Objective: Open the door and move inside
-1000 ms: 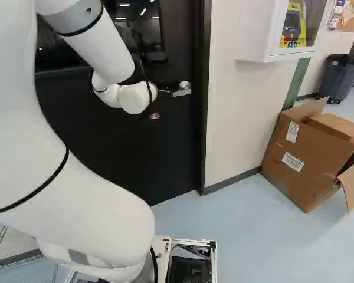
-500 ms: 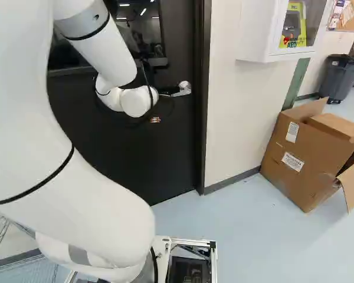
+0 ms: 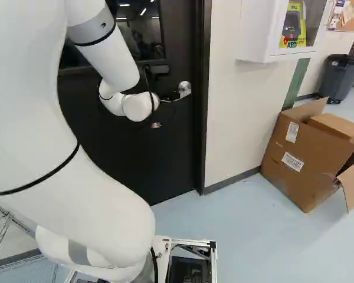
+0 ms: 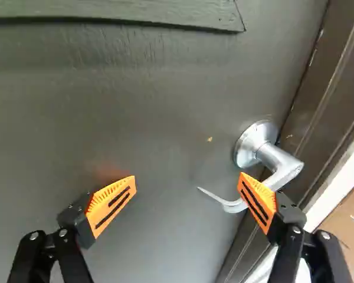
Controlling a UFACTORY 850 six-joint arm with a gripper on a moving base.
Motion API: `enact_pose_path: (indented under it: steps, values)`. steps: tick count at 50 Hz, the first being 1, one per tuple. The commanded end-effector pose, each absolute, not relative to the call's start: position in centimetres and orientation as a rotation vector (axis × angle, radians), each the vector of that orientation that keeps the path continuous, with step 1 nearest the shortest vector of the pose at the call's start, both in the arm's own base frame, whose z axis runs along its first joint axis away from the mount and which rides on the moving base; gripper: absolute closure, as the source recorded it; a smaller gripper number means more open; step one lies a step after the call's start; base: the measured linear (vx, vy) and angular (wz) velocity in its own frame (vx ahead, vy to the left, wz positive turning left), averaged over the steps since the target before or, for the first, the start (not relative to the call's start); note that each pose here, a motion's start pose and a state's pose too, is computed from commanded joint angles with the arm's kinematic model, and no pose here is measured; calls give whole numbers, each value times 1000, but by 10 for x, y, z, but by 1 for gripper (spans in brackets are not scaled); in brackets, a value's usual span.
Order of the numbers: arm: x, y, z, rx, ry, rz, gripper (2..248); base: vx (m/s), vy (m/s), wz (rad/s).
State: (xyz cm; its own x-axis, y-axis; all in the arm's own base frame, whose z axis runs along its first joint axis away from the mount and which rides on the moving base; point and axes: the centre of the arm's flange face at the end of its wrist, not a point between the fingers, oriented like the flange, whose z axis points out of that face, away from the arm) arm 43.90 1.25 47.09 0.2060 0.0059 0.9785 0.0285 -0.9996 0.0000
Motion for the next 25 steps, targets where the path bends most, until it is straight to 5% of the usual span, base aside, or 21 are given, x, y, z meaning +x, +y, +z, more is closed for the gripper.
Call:
enact_pose_path:
  steps: [25]
  values:
    - [442,13,445,-2483,-35,-1896,3,0,0,0]
